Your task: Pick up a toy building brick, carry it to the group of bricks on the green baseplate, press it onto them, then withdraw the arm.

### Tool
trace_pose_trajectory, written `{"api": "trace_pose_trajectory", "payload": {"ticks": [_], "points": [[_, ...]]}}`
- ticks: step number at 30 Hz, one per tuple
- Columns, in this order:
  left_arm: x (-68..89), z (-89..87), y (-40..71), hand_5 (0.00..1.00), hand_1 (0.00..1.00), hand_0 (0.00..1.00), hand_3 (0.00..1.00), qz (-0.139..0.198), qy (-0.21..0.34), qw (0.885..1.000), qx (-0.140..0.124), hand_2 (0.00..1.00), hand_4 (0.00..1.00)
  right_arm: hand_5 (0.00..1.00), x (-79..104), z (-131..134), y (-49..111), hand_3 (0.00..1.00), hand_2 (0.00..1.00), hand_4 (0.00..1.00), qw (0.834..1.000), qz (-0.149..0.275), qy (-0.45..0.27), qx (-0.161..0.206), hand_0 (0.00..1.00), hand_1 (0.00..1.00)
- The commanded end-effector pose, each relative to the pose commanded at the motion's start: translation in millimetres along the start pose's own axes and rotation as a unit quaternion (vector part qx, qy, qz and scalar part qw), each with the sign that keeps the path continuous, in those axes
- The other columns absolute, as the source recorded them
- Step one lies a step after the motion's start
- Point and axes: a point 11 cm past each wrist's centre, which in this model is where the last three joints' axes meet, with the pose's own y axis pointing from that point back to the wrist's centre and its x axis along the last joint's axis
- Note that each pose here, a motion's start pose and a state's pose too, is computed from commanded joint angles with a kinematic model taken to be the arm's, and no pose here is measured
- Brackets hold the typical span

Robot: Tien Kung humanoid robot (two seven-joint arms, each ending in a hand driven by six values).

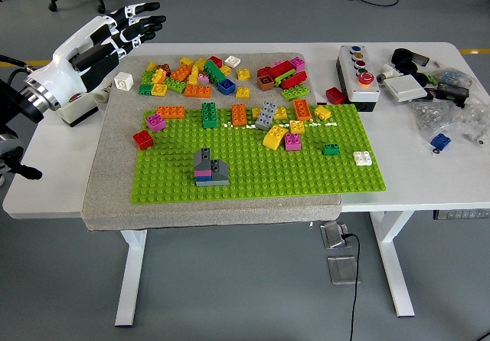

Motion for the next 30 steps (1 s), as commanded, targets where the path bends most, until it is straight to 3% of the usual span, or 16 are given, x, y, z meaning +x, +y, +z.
{"api": "trace_pose_trajectory", "payload": {"ticks": [8,30], "points": [[12.1,-1.3,2.9,0.718,0.951,0.991,0.927,0.007,0.124,0.992,-0.019,0.893,0.998,0.509,0.4,-1,0.0,0.557,0.691,0.803,1.000,0.000,0.001,0.001,0.739,0.639],[46.5,-16.1,12.8,0.742,0.946,0.998,0.915,0.045,0.094,0.995,-0.001,0.886,0.998,0.509,0.3,0,0.0,0.557,0.691,0.803,1.000,-0.001,0.007,0.000,0.737,0.639]]}}
